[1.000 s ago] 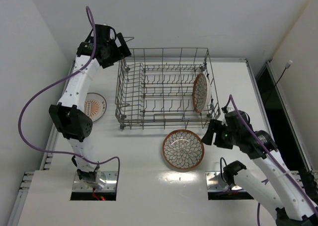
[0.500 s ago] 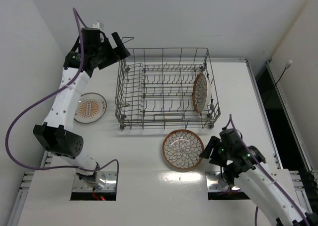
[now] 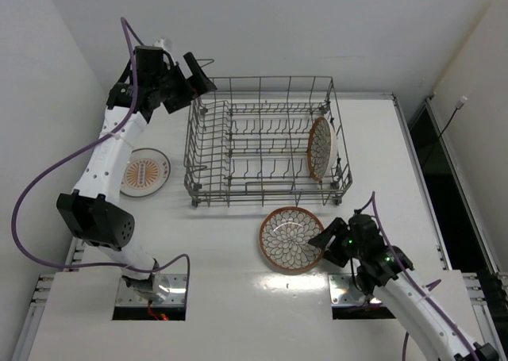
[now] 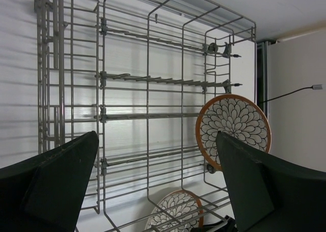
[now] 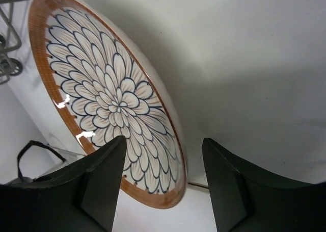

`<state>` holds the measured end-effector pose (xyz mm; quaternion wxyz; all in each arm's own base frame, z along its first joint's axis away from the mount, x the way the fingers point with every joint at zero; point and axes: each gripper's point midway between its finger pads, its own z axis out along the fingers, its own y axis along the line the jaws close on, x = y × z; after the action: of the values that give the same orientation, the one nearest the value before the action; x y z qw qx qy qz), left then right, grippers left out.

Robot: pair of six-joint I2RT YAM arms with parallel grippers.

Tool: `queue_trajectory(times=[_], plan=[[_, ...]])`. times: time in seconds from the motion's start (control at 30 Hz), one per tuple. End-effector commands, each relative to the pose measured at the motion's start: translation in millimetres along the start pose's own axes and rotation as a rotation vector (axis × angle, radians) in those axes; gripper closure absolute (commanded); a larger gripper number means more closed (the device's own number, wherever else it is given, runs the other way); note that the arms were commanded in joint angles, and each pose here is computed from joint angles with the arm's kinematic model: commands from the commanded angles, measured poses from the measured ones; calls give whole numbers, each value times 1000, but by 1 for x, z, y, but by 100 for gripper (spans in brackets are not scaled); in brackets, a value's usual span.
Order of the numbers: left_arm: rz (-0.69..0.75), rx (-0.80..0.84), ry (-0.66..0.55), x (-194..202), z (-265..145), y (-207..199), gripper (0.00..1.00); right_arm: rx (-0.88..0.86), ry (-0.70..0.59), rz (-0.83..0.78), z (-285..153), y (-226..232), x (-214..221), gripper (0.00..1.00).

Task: Load the plates into the dish rack

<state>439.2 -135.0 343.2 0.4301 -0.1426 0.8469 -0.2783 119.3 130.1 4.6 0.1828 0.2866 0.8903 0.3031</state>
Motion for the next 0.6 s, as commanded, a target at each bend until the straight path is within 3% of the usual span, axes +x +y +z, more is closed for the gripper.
queue_trajectory(times=[0.0,0.1,0.2,0.3,0.5,0.57], plan=[[-23,55,-22,-10,-3,-12,0,2,-5,75,12,-8,1,42],[-23,55,-22,-10,-3,-12,0,10,-1,114,18,-13,3,46],[-23,56,-23,-10,-8,-13,0,53,21,131,23,-26,9,63],[-23,48,-28,-11,-7,-11,0,65,27,134,23,-28,10,70],[-36,38,-14,-6,-6,-8,0,94,67,105,14,-24,13,98],[-36,38,-14,-6,-6,-8,0,105,74,77,5,-17,11,100]])
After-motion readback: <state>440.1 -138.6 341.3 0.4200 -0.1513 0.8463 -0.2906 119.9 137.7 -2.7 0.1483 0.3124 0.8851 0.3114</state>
